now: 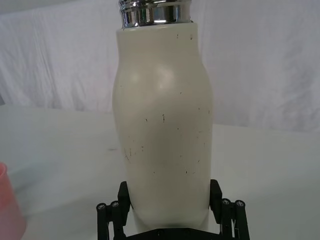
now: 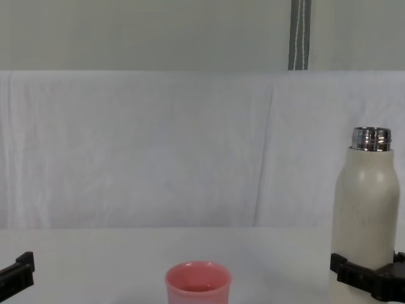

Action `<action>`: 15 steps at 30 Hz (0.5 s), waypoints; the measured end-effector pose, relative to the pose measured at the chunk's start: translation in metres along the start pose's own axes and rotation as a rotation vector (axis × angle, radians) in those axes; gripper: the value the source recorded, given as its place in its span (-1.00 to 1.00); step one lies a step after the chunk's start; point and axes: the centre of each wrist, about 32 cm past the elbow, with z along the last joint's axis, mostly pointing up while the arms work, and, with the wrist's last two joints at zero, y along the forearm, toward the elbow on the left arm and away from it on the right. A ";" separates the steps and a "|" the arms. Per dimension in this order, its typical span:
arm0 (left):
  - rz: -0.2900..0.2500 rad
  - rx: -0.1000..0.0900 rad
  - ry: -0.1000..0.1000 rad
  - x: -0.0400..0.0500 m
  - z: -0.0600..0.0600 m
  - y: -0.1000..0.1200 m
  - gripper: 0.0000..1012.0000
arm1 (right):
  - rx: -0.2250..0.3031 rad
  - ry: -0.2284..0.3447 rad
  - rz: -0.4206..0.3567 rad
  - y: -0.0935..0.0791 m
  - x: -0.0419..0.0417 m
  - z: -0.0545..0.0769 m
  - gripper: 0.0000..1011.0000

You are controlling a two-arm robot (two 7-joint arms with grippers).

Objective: Grasp the thermos with one hand and pour water into the cup lid.

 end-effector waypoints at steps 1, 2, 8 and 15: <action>0.000 0.000 0.000 0.0000 0.000 0.000 0.98 | 0.000 0.000 0.000 0.000 0.0000 0.000 0.96; 0.000 0.000 0.000 0.0000 0.000 0.000 0.98 | 0.000 0.000 0.000 0.000 0.0000 0.000 0.98; 0.000 0.000 0.000 0.0000 0.000 0.000 0.98 | -0.001 -0.001 0.000 0.000 0.0002 0.000 0.98; 0.000 0.000 0.000 0.0000 0.000 0.000 0.98 | -0.001 -0.001 0.000 0.000 0.0002 0.000 0.98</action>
